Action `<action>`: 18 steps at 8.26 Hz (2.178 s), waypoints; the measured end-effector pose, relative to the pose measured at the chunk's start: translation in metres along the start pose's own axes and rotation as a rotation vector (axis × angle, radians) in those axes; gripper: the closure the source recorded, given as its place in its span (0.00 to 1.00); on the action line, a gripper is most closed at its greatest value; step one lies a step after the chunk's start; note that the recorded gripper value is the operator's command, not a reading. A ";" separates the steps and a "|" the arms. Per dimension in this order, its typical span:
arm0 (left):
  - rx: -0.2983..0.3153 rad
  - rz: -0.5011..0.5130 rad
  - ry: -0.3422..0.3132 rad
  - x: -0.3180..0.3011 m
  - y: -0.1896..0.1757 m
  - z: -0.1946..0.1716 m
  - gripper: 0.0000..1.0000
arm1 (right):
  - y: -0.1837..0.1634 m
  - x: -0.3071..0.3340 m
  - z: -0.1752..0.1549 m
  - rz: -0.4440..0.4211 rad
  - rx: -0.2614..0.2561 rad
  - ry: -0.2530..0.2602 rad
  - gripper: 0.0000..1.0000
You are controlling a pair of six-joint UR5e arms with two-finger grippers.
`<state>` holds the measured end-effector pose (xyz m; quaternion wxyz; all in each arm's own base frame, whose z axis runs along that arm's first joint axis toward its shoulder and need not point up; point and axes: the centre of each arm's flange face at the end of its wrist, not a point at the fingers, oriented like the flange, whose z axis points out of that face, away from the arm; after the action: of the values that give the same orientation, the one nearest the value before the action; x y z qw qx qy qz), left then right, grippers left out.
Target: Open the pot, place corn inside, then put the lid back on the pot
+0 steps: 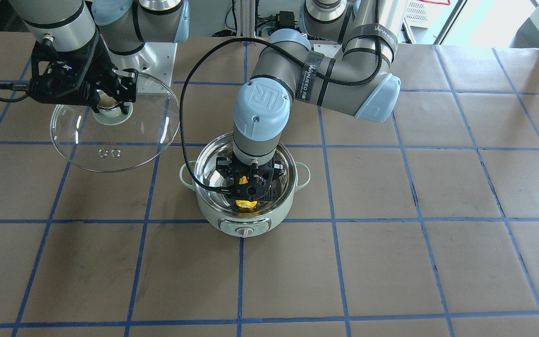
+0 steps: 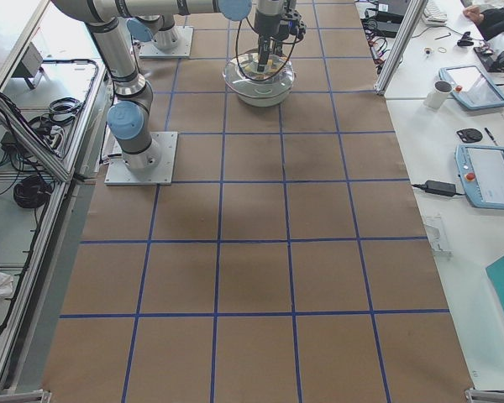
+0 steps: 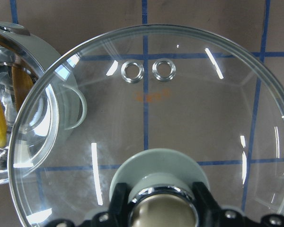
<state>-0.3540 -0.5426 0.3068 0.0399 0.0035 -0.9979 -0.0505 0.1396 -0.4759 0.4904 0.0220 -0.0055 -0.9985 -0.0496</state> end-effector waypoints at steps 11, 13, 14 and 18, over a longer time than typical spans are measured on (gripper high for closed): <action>0.109 0.050 0.032 -0.062 0.013 -0.097 0.00 | -0.018 -0.040 0.017 0.006 0.035 -0.012 0.54; 0.178 0.062 -0.028 -0.099 0.036 -0.151 0.00 | -0.021 -0.107 0.037 0.005 0.073 -0.013 0.54; 0.187 0.070 -0.071 -0.109 0.049 -0.168 0.00 | -0.020 -0.144 0.049 0.004 0.090 -0.016 0.54; 0.168 0.038 -0.108 -0.136 0.063 -0.186 0.00 | -0.028 -0.232 0.109 0.023 0.122 -0.030 0.54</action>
<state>-0.2039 -0.4976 0.4871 -0.0137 -0.0149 -0.9992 0.0341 0.3667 -0.4955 0.3693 0.0078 -0.0165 -0.9998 0.0120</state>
